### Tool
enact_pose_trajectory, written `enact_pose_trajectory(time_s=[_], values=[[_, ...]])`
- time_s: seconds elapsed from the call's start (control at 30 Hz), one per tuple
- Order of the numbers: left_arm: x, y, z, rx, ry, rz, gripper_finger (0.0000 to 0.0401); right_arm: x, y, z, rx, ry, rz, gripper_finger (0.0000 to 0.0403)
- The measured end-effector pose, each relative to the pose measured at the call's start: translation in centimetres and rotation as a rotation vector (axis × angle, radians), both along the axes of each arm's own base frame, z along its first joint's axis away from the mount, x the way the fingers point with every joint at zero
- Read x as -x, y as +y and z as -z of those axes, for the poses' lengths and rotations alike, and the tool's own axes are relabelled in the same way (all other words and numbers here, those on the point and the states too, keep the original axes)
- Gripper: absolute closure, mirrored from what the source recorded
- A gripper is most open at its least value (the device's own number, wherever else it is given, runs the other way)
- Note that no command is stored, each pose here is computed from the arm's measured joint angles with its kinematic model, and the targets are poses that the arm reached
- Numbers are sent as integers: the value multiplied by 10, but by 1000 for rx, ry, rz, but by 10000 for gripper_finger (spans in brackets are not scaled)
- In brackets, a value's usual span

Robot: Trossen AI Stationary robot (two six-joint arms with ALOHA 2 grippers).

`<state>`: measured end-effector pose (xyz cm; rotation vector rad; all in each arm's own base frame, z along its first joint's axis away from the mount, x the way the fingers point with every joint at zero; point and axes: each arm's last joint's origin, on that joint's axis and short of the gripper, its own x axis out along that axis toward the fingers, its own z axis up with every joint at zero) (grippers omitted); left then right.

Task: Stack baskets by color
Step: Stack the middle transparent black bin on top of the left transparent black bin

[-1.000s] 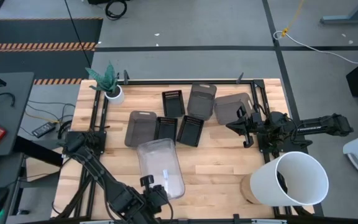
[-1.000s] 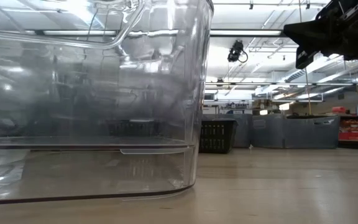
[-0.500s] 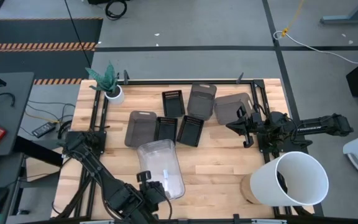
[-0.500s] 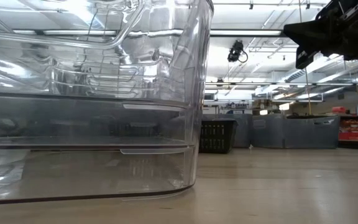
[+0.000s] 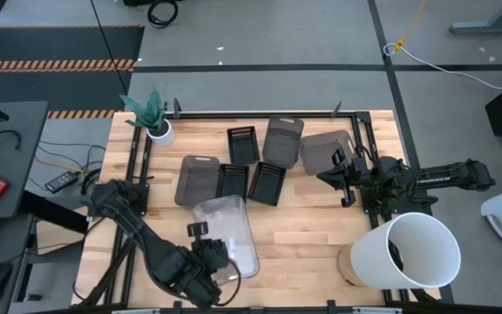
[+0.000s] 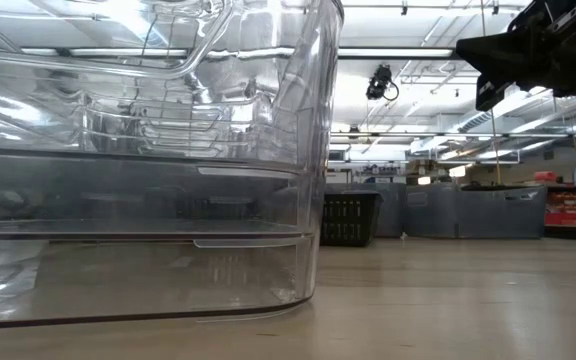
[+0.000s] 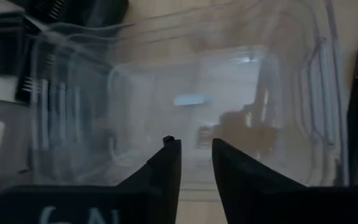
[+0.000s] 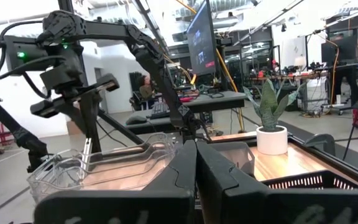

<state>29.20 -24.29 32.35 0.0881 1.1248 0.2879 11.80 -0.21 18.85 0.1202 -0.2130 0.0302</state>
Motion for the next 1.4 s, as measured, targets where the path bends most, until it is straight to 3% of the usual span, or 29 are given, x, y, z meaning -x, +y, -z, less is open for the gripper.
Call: enact_pose_trajectory(time_s=[0.43,0.83,1.0,1.4], values=[[-13,59,-23,-115,63,26,357,0,0,0,0,0,0,393],[-19,111,-47,-181,67,72,378,0,0,0,0,1,0,393],[-34,144,-49,-211,73,57,383,0,0,0,0,0,0,393],[-79,245,-52,-29,-64,80,383,0,0,0,0,0,0,393]])
